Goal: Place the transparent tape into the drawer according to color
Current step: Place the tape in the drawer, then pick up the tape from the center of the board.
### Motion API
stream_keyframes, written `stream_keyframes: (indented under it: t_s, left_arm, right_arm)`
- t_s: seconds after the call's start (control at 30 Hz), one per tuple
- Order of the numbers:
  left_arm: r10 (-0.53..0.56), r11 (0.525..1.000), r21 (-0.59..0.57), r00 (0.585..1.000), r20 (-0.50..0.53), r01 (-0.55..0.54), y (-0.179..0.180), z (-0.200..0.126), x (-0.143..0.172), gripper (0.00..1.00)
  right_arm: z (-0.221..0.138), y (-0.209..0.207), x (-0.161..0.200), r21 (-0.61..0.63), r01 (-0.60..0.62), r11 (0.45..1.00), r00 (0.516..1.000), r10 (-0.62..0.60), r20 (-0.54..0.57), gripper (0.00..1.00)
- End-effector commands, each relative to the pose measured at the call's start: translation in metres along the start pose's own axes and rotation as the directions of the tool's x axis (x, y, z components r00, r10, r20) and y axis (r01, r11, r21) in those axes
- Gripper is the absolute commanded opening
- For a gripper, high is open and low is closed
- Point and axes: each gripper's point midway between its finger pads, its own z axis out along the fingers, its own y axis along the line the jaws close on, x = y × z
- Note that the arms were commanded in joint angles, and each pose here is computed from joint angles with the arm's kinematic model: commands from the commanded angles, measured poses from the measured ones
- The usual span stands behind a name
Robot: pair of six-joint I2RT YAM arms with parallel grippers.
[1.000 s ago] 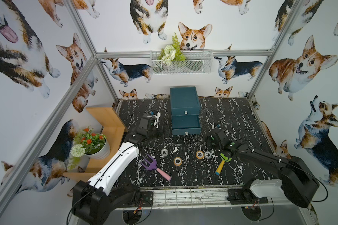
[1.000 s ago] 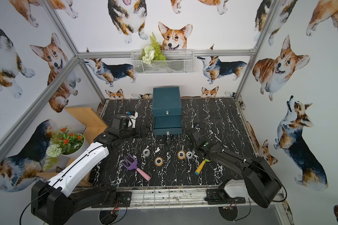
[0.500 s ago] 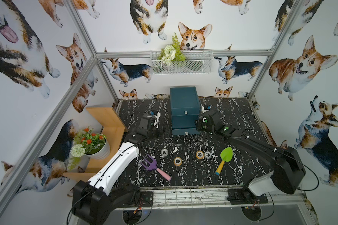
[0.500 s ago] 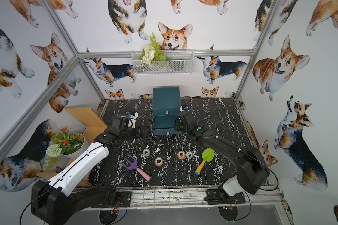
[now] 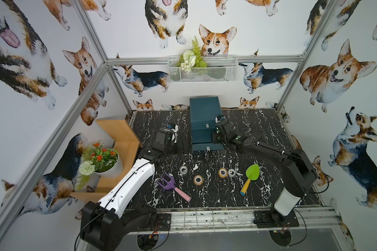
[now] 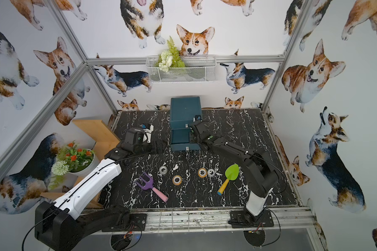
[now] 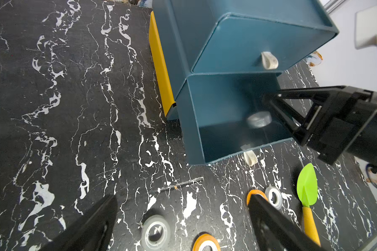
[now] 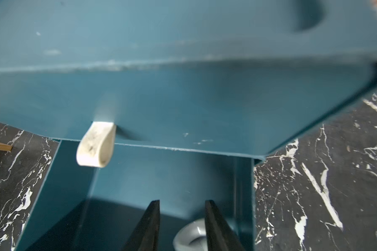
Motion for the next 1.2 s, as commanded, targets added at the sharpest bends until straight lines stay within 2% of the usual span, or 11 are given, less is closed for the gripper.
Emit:
stream_keyframes:
  t_s: [0.0, 0.13, 0.4, 0.67, 0.83, 0.97, 1.17]
  left_arm:
    - [0.015, 1.0, -0.014, 1.0, 0.005, -0.015, 0.002, 0.0, -0.001, 0.99]
    - [0.015, 1.0, -0.014, 1.0, 0.004, -0.015, 0.002, 0.0, -0.001, 0.99]
    - [0.015, 1.0, -0.015, 1.0, 0.0, -0.015, 0.003, 0.001, 0.0, 0.99]
    - [0.014, 1.0, -0.02, 1.0, -0.004, -0.014, 0.004, 0.003, 0.001, 0.99]
    - [0.014, 1.0, -0.02, 1.0, -0.021, -0.014, 0.004, 0.007, 0.004, 1.0]
    - [0.016, 0.999, -0.043, 0.999, -0.044, -0.018, 0.007, 0.012, 0.009, 1.0]
    - [0.037, 0.989, -0.135, 0.99, -0.133, -0.055, 0.01, 0.023, 0.033, 1.0]
  right_arm:
    - [0.002, 0.0, -0.002, 0.023, 0.034, 0.999, 0.999, -0.034, 0.007, 0.4]
    - [-0.005, 0.005, -0.007, 0.01, 0.038, 0.999, 0.999, -0.039, 0.024, 0.46]
    - [-0.04, 0.016, -0.034, -0.041, 0.025, 0.999, 0.993, -0.02, 0.116, 0.55]
    - [-0.083, 0.026, -0.044, -0.18, -0.002, 0.984, 0.981, 0.037, 0.192, 0.59]
    - [-0.112, 0.02, -0.029, -0.257, -0.017, 0.966, 0.973, 0.075, 0.219, 0.6]
    - [-0.122, 0.007, -0.001, -0.273, -0.04, 0.961, 0.976, 0.096, 0.194, 0.61]
    - [-0.119, -0.023, 0.04, -0.203, -0.091, 0.975, 0.982, 0.122, 0.141, 0.61]
